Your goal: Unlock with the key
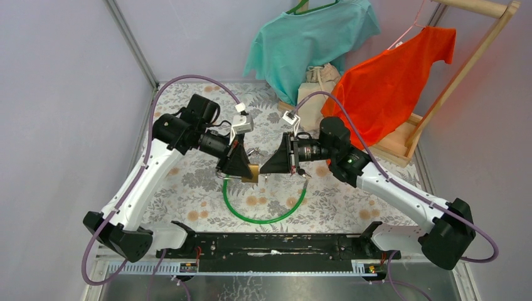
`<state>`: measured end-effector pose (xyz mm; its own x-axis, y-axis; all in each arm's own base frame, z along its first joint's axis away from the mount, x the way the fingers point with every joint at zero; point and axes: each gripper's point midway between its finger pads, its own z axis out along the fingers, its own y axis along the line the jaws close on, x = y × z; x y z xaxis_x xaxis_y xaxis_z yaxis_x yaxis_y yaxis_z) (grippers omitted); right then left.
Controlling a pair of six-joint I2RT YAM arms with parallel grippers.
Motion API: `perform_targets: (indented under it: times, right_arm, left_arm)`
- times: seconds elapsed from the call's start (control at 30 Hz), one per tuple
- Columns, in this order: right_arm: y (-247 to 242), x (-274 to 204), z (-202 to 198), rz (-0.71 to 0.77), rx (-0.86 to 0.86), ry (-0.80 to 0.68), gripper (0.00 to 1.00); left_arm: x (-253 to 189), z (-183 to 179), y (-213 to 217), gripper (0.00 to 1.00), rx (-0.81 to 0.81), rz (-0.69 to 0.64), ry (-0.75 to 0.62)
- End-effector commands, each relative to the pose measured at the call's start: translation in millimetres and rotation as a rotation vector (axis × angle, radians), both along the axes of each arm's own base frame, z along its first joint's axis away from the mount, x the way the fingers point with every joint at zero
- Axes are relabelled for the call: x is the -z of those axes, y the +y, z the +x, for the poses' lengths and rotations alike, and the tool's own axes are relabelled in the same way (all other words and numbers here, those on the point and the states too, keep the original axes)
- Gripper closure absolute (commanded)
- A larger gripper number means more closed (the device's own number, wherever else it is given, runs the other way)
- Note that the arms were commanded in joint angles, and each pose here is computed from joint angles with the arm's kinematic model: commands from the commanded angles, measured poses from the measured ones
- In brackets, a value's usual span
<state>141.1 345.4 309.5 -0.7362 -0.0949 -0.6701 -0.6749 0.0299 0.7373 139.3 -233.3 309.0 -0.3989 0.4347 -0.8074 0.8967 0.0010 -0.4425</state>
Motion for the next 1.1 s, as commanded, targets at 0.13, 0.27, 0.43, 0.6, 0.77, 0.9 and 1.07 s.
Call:
perform_targets:
  times: [0.13, 0.27, 0.43, 0.6, 0.77, 0.9, 1.07]
  right_arm:
    - [-8.6, -39.8, -24.3, 0.148, -0.156, 0.157, 1.00]
    - [-8.5, -37.5, -22.8, 0.098, -0.143, 0.195, 1.00]
    - [-10.0, -40.9, -14.9, 0.071, -0.099, 0.230, 1.00]
    - [-10.9, -37.6, -7.4, 0.034, -0.061, 0.271, 1.00]
    - [-13.7, -24.0, 5.0, -0.064, -0.010, 0.219, 1.00]
    - [-21.3, -33.7, 5.3, -0.082, 0.008, 0.096, 1.00]
    - [-29.5, -43.6, -0.4, -0.081, -0.017, -0.050, 0.47]
  left_arm:
    - [-21.3, 33.5, -6.4, 1.00, -0.046, -0.061, -0.322]
    - [-22.8, 46.3, -0.6, 1.00, -0.122, -0.037, -0.417]
    - [-21.6, 49.6, 3.7, 1.00, -0.160, -0.027, -0.455]
    - [-19.5, 51.4, 7.9, 1.00, -0.168, -0.012, -0.499]
    - [-19.0, 49.4, 8.1, 1.00, -0.160, -0.032, -0.533]
    - [-22.9, 42.7, 3.5, 1.00, -0.133, -0.054, -0.479]
    - [-20.0, 23.9, 0.5, 1.00, -0.057, -0.059, -0.348]
